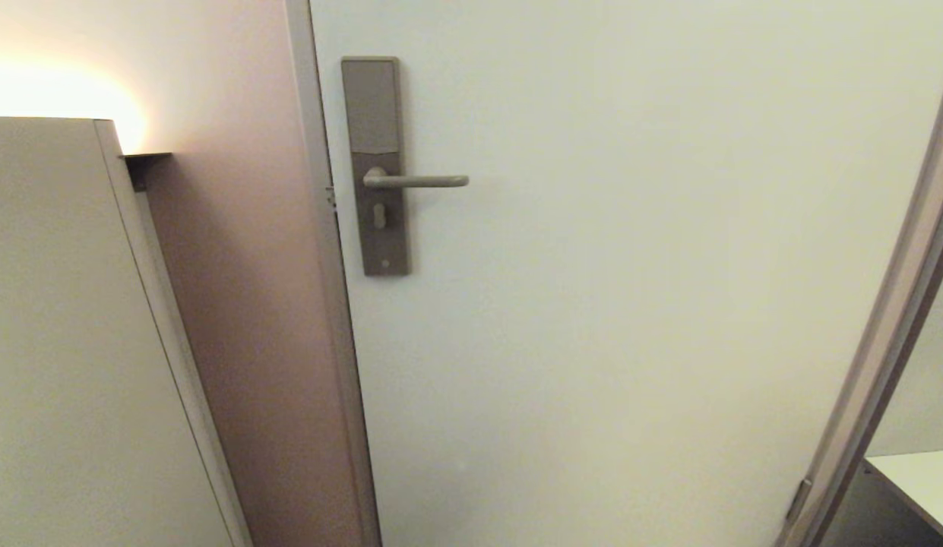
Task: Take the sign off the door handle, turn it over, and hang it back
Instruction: Hang the sign back with the other side facing out
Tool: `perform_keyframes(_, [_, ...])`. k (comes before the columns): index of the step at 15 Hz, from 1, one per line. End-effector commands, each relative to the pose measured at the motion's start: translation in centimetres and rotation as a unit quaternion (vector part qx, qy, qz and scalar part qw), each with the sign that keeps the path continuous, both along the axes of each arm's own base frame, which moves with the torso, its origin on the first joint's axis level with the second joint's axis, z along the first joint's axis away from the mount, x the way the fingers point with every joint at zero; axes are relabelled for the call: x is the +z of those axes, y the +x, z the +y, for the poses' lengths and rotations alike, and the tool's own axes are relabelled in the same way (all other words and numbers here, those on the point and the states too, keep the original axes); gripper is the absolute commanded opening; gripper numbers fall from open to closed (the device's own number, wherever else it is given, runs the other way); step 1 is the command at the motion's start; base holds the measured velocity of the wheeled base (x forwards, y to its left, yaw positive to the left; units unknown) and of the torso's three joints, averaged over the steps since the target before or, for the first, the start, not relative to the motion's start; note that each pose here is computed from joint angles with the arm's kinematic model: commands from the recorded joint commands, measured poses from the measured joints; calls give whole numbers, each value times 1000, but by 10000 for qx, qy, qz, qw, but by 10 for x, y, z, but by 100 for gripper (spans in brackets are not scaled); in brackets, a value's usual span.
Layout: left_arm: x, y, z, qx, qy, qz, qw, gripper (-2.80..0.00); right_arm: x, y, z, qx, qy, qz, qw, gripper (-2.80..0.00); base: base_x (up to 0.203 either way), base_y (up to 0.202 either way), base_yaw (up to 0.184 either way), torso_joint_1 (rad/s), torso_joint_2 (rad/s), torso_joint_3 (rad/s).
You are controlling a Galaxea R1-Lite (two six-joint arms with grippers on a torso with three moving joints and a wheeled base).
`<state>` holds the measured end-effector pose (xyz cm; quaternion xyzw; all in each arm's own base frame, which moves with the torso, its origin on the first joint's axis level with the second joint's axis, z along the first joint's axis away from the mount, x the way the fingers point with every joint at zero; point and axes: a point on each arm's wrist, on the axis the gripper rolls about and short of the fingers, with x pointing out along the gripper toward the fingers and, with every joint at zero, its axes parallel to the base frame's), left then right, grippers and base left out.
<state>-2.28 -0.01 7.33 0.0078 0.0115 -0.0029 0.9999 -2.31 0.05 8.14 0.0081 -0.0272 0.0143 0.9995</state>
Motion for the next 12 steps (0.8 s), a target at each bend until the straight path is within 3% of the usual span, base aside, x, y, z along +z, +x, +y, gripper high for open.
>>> perform_keyframes(1, [0, 0, 0, -1, -1, 0, 10000, -280, 0, 0, 0, 5, 0, -3, 10000, -280, 0, 189, -9, 0, 2, 2])
perform_keyframes(8, [0, 0, 0, -11, 14, -8, 10000, -280, 0, 0, 0, 5, 0, -10, 10000, -280, 0, 185, -9, 4, 2, 3])
perform_keyframes(12, [0, 0, 0, -3, 6, -12, 10000, -280, 0, 0, 0, -2, 1, -3, 10000, -280, 0, 29, -1, 1, 0, 1])
